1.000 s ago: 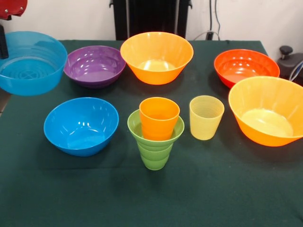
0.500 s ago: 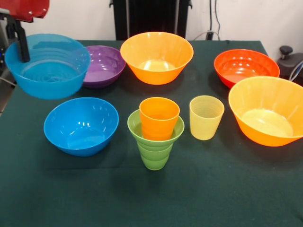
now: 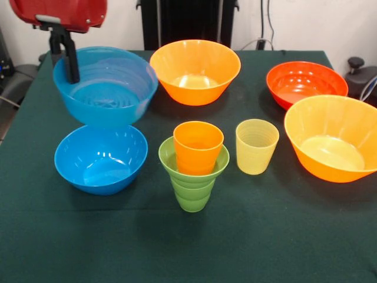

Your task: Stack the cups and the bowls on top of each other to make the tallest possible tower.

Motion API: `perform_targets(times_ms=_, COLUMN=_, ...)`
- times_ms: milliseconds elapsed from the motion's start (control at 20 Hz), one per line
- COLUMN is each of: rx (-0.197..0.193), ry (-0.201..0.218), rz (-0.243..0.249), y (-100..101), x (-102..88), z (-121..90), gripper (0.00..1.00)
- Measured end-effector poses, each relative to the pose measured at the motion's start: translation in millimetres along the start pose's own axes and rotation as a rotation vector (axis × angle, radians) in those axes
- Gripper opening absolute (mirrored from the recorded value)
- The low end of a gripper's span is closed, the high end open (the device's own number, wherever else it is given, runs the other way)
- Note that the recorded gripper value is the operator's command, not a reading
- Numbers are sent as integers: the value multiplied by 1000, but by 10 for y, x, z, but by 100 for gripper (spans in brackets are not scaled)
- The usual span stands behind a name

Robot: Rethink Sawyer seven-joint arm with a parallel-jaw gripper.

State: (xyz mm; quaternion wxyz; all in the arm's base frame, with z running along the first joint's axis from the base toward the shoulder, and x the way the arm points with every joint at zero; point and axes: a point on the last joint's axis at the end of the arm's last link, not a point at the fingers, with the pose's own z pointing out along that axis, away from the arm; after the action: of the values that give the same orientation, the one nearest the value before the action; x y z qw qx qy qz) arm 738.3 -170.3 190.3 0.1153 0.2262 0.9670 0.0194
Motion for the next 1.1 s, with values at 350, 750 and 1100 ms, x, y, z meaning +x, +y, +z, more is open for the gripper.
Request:
perform_targets(times_ms=350, rx=-13, ry=13, rz=-17, y=306, x=84, z=-3, gripper=0)
perform_targets(times_ms=750, rx=-11, ry=25, rz=-12, y=468, x=155, z=-11, gripper=0)
perform_targets(times_ms=1100, rx=-5, ry=32, rz=8, y=456, x=169, z=-25, gripper=0)
